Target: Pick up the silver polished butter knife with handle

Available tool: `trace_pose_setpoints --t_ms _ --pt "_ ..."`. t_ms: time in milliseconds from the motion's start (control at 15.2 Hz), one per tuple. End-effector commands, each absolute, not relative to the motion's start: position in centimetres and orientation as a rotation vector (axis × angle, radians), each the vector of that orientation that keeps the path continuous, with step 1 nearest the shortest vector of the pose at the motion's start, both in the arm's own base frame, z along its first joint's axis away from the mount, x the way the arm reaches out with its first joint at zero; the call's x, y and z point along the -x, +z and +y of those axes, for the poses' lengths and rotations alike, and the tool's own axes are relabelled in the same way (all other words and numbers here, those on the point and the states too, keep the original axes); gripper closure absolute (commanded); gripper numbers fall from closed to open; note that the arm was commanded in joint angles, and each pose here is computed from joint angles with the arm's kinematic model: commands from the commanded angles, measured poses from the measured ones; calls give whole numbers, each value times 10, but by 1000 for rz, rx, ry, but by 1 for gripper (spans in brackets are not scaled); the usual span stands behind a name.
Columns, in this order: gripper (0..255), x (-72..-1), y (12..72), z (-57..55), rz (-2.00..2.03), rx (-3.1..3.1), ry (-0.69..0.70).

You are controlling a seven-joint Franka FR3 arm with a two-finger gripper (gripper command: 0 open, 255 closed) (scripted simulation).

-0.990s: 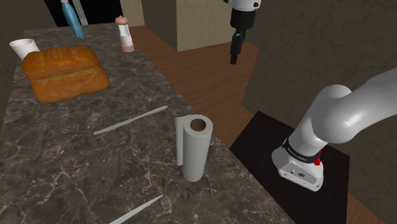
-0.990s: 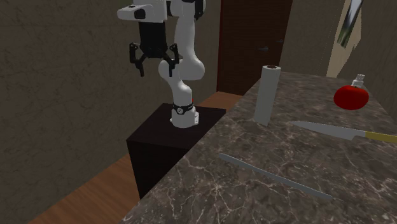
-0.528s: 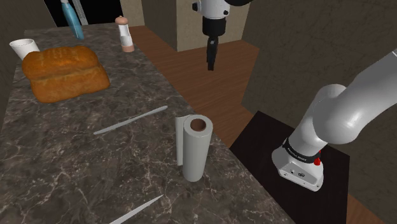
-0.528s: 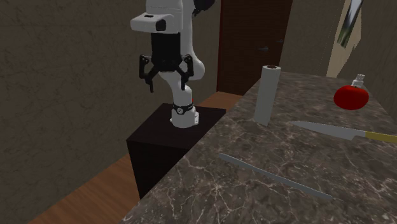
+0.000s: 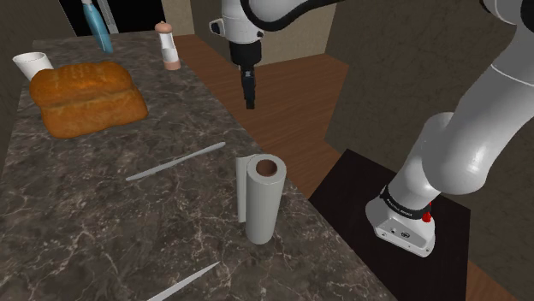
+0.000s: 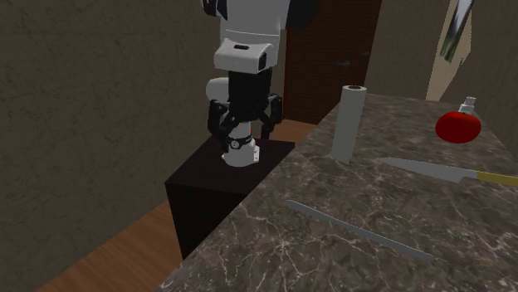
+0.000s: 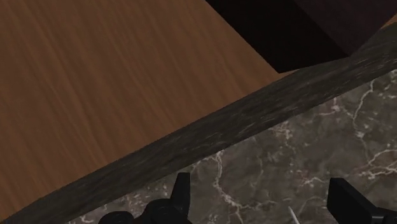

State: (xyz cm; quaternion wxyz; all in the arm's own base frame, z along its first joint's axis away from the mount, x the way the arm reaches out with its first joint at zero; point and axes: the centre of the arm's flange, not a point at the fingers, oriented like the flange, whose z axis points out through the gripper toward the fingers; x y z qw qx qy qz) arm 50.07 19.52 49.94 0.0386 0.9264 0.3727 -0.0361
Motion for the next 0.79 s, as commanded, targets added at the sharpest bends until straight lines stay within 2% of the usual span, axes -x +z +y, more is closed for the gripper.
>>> trace_pose_setpoints --t_ms 0,726 --pt "0 -511 492 217 1227 -2801 -114" --pt "0 -542 442 354 1652 -2544 -133"
